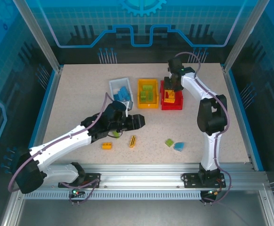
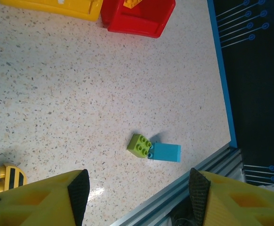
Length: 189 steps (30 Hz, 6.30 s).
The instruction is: Sort the legos into containers by color
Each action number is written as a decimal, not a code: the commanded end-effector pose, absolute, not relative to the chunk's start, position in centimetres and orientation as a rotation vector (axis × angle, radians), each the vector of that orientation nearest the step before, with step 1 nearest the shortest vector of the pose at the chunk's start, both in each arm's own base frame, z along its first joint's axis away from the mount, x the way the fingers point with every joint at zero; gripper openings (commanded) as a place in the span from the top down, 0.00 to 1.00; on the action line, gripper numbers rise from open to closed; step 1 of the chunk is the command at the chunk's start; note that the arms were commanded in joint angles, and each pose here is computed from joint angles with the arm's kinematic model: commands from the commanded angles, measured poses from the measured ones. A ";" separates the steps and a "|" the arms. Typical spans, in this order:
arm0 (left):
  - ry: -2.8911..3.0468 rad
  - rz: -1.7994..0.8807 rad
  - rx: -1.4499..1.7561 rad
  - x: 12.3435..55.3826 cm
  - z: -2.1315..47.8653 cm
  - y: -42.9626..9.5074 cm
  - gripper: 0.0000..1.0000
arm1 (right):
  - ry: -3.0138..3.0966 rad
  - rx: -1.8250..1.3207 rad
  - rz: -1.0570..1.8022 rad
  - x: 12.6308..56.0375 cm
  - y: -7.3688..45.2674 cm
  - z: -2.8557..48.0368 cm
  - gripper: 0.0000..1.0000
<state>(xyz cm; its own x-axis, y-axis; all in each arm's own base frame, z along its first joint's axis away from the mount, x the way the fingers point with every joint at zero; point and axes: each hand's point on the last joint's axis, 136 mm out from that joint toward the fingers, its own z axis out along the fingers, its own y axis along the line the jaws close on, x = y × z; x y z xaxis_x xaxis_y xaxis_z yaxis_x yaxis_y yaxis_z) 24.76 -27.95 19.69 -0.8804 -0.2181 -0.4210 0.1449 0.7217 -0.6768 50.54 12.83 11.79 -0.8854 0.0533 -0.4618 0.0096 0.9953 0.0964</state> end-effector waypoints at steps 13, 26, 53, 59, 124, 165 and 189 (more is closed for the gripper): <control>2.314 -0.981 0.806 21.9 18.5 -37.4 0.22 | 2.470 0.093 0.190 40.8 10.6 22.9 0.44; 1.623 -0.852 1.762 17.6 11.0 -46.5 0.12 | 2.262 0.207 0.333 24.7 5.8 27.8 0.34; 1.621 -0.788 1.877 20.1 5.1 -50.5 0.38 | 2.275 0.215 0.431 20.4 6.0 27.5 0.35; 1.655 -0.788 1.869 20.2 5.4 -50.7 0.77 | 2.281 0.216 0.431 20.4 6.0 27.3 0.35; 2.158 -0.054 0.125 46.8 25.7 -16.7 0.29 | 2.568 -0.190 0.334 23.1 19.8 17.7 0.36; 2.141 -0.885 0.312 19.9 22.9 -23.1 0.27 | 2.774 0.513 0.088 23.3 17.0 5.5 0.73; 2.242 -0.581 0.025 21.3 20.8 -17.4 0.26 | 2.817 0.082 0.264 48.7 26.2 9.0 0.49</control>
<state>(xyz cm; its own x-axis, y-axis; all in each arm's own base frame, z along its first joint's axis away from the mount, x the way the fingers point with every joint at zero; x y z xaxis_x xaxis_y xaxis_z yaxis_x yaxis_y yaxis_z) 21.29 -17.96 20.37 -0.6719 -0.1518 -0.7249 0.2376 0.8829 -0.4051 50.11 25.69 8.88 -0.9203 0.1376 -0.3663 0.0715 0.9795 0.1884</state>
